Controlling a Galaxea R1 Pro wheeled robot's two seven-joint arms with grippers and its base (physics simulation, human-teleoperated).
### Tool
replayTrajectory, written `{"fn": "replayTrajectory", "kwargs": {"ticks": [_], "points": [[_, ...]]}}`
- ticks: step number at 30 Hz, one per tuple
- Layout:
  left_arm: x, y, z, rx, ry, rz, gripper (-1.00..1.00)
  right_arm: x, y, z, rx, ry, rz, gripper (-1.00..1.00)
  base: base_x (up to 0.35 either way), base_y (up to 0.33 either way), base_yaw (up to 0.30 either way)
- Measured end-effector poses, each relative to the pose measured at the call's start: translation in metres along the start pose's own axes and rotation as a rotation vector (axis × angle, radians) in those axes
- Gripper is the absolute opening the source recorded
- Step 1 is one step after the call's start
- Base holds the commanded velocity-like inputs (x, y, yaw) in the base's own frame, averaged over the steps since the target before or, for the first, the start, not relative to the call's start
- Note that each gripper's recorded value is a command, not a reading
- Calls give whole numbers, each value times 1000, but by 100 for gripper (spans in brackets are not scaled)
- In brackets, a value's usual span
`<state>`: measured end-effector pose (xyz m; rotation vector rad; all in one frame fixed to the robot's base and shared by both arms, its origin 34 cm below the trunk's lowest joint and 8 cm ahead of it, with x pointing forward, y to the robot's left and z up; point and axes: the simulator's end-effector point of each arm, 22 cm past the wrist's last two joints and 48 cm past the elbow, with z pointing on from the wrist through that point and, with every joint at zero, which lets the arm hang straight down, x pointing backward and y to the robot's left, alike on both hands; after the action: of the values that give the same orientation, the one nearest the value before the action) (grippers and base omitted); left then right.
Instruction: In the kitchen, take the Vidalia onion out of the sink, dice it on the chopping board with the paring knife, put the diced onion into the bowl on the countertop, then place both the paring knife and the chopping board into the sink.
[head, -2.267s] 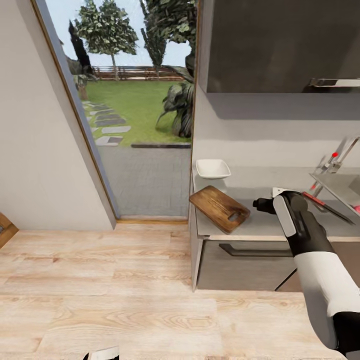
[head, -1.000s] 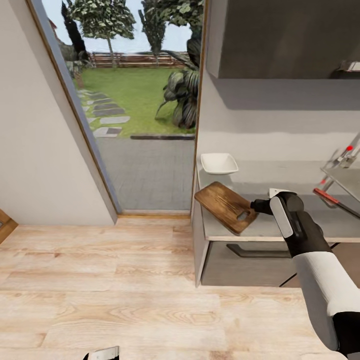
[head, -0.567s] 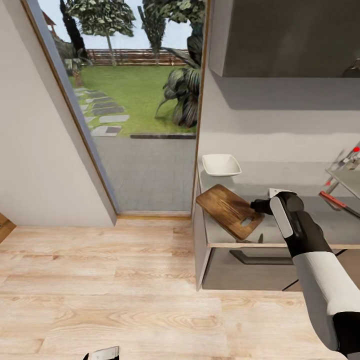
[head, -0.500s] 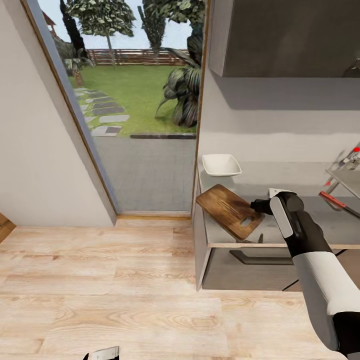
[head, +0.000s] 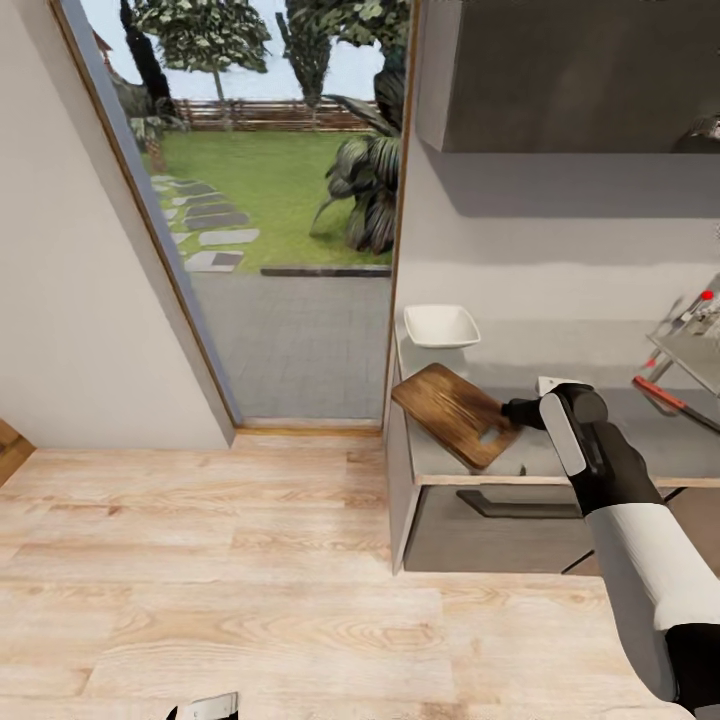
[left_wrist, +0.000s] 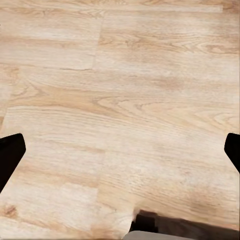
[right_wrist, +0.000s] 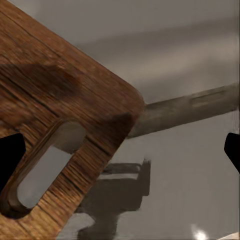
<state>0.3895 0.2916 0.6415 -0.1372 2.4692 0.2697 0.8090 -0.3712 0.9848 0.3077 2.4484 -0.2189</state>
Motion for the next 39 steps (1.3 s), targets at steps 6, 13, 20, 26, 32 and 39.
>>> {"fn": "replayTrajectory", "kwargs": {"ticks": [6,13,20,26,32,39], "points": [[0,0,0,0,0,0,100,7,-1,4,4,18,-1,100,-38,0,0],[0,0,0,0,0,0,100,8,-1,5,5,21,-1,100,-3,0,0],[2,0,0,-1,4,0,100,9,-1,6,5,24,-2,100,0,0,0],[5,0,0,-1,11,3,100,13,-1,11,7,33,-4,100,0,0,0],[9,0,0,-1,20,4,100,18,0,16,8,42,-6,100,0,0,0],[15,1,0,-1,32,7,100,23,0,22,10,53,-8,100,0,0,0]]}}
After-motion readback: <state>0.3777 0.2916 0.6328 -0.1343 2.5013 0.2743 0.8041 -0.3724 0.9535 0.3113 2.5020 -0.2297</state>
